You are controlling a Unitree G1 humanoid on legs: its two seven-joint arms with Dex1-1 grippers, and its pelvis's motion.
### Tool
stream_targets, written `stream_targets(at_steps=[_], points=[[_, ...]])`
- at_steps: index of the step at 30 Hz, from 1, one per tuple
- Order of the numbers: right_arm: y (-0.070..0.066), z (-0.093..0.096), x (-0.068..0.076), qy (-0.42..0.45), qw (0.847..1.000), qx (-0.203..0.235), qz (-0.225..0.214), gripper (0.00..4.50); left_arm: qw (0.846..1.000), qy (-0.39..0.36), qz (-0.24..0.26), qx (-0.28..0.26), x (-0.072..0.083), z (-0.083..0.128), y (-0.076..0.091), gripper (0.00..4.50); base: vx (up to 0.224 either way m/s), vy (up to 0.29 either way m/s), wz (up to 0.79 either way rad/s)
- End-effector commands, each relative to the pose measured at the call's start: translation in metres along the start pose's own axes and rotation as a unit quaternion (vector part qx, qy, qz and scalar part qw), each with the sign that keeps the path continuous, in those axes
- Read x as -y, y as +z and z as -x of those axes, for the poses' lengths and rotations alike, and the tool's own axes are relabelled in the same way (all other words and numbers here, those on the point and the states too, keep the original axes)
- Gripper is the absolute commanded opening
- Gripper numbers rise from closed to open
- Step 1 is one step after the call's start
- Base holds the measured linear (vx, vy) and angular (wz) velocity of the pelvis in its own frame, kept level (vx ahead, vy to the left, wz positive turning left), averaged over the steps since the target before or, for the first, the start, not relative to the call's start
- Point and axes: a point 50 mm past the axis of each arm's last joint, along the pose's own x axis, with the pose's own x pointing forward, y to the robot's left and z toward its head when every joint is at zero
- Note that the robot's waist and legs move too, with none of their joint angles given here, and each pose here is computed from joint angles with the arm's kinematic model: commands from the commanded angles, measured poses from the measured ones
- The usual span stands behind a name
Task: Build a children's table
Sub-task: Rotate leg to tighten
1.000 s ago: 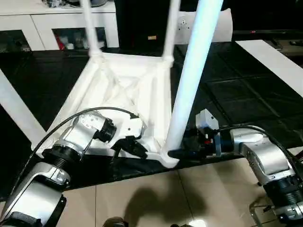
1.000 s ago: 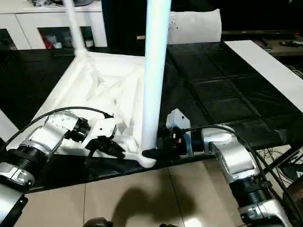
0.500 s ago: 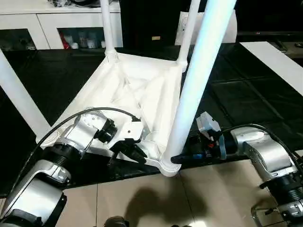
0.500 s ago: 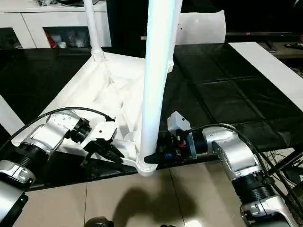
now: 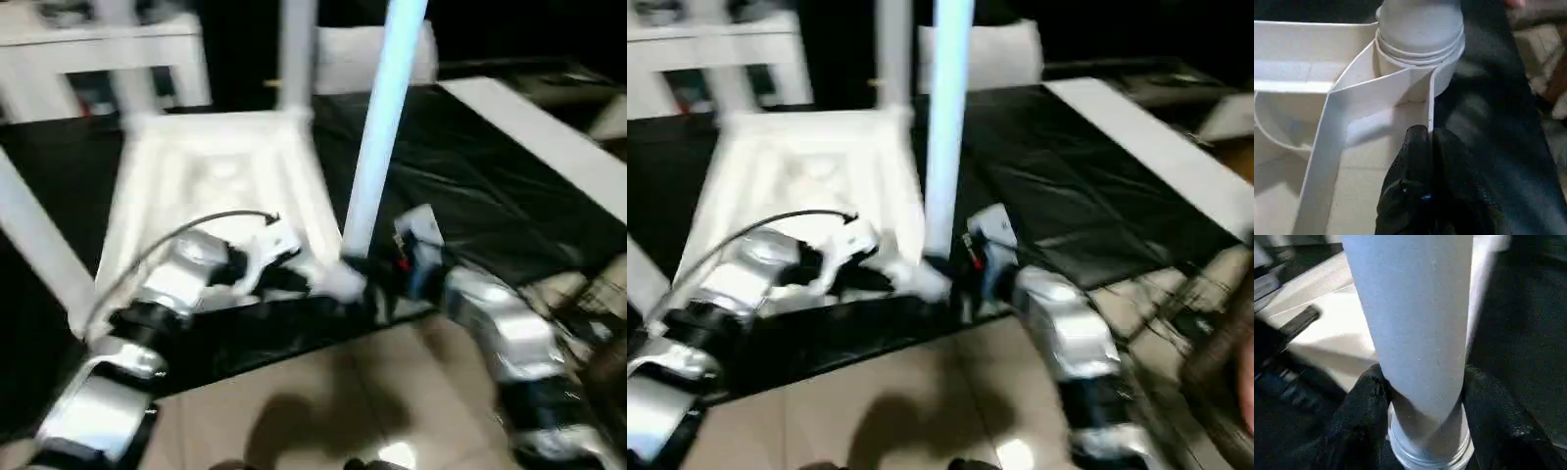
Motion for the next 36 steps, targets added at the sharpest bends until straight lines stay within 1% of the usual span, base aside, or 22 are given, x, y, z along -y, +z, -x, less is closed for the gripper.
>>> stream_targets(at_steps=[1, 3, 4, 6, 8, 11, 13, 15, 16, 17, 18, 19, 21, 25, 27, 28, 30, 31, 32, 33, 34, 36], points=[[0.003, -0.025, -0.029, -0.002, 0.999, -0.001, -0.034, 1.88, 0.996, 0.069, 0.004, 0.063, -0.002, -0.009, 0.037, 0.0, 0.0, 0.0, 0.0], [0.006, -0.03, -0.033, -0.017, 0.999, 0.009, -0.04, 1.88, 0.994, 0.081, 0.011, 0.073, 0.0, -0.013, 0.042, 0.0, 0.0, 0.0, 0.0], [0.008, -0.032, -0.036, -0.018, 0.999, 0.019, -0.045, 2.23, 0.994, 0.083, 0.008, 0.074, 0.001, -0.015, 0.044, 0.0, 0.0, 0.0, 0.0], [0.011, -0.031, -0.037, -0.019, 0.998, 0.043, -0.042, 2.23, 0.995, 0.074, -0.004, 0.071, 0.005, -0.016, 0.044, 0.0, 0.0, 0.0, 0.0], [0.013, -0.024, -0.031, -0.028, 0.997, 0.061, -0.03, 2.64, 0.996, 0.065, -0.023, 0.062, 0.005, -0.014, 0.04, 0.0, 0.0, 0.0, 0.0], [0.014, -0.018, -0.026, -0.029, 0.997, 0.065, -0.014, 2.77, 0.996, 0.059, -0.038, 0.053, 0.003, -0.009, 0.036, 0.0, 0.0, 0.0, 0.0], [0.014, -0.009, -0.017, -0.027, 0.997, 0.072, -0.001, 2.97, 0.996, 0.052, -0.048, 0.046, 0.002, -0.004, 0.031, 0.0, 0.0, 0.0, 0.0], [0.014, -0.006, -0.014, -0.023, 0.997, 0.072, 0.004, 3.18, 0.996, 0.048, -0.055, 0.044, 0.002, -0.003, 0.03, 0.0, 0.0, 0.0, 0.0], [0.011, 0.008, -0.006, 0.008, 0.997, 0.064, 0.033, 3.18, 0.997, 0.024, -0.07, 0.035, 0.002, 0.003, 0.023, 0.0, 0.0, 0.0, 0.0], [0.01, 0.014, -0.003, 0.022, 0.997, 0.059, 0.05, 3.27, 0.997, 0.014, -0.072, 0.031, 0.002, 0.005, 0.02, 0.0, 0.0, 0.0, 0.0], [0.01, 0.017, -0.001, 0.031, 0.996, 0.055, 0.06, 3.51, 0.997, 0.009, -0.073, 0.028, 0.002, 0.007, 0.018, 0.0, 0.0, 0.0, 0.0], [0.008, 0.029, 0.006, 0.063, 0.993, 0.041, 0.086, 3.56, 0.996, -0.026, -0.087, 0.026, 0.006, 0.01, 0.014, 0.0, 0.0, 0.0, 0.0], [0.007, 0.034, 0.009, 0.076, 0.992, 0.034, 0.096, 3.69, 0.995, -0.041, -0.094, 0.022, 0.007, 0.012, 0.012, 0.0, 0.0, 0.0, 0.0], [0.011, 0.056, 0.019, 0.163, 0.978, 0.001, 0.129, 3.69, 0.984, -0.113, -0.14, -0.015, 0.011, 0.019, 0.001, 0.0, 0.0, 0.0, 0.0], [0.011, 0.06, 0.02, 0.179, 0.975, -0.008, 0.132, 3.69, 0.982, -0.124, -0.143, -0.02, 0.011, 0.02, 0.0, 0.0, 0.0, 0.0, 0.0], [0.012, 0.065, 0.021, 0.211, 0.967, -0.022, 0.144, 3.69, 0.976, -0.157, -0.152, -0.027, 0.013, 0.023, -0.002, 0.0, 0.0, 0.0, 0.0], [0.012, 0.067, 0.021, 0.223, 0.963, -0.026, 0.15, 3.69, 0.973, -0.169, -0.152, -0.027, 0.013, 0.025, -0.002, 0.0, 0.0, 0.0, 0.0], [0.013, 0.068, 0.022, 0.233, 0.96, -0.029, 0.15, 3.87, 0.971, -0.179, -0.157, -0.03, 0.014, 0.026, -0.002, 0.0, 0.0, 0.0, 0.0], [0.015, 0.067, 0.025, 0.242, 0.959, -0.025, 0.146, 3.97, 0.963, -0.203, -0.174, -0.041, 0.015, 0.028, -0.004, 0.0, 0.0, 0.0, 0.0], [0.015, 0.067, 0.025, 0.242, 0.959, -0.025, 0.146, 3.97, 0.963, -0.203, -0.174, -0.041, 0.015, 0.028, -0.004, 0.0, 0.0, 0.0, 0.0], [0.016, 0.067, 0.025, 0.249, 0.957, -0.026, 0.144, 4.16, 0.959, -0.213, -0.18, -0.047, 0.016, 0.028, -0.004, 0.0, 0.0, 0.0, 0.0], [0.02, 0.067, 0.024, 0.282, 0.948, -0.03, 0.141, 4.29, 0.949, -0.245, -0.193, -0.057, 0.018, 0.03, -0.004, 0.0, 0.0, 0.0, 0.0]])
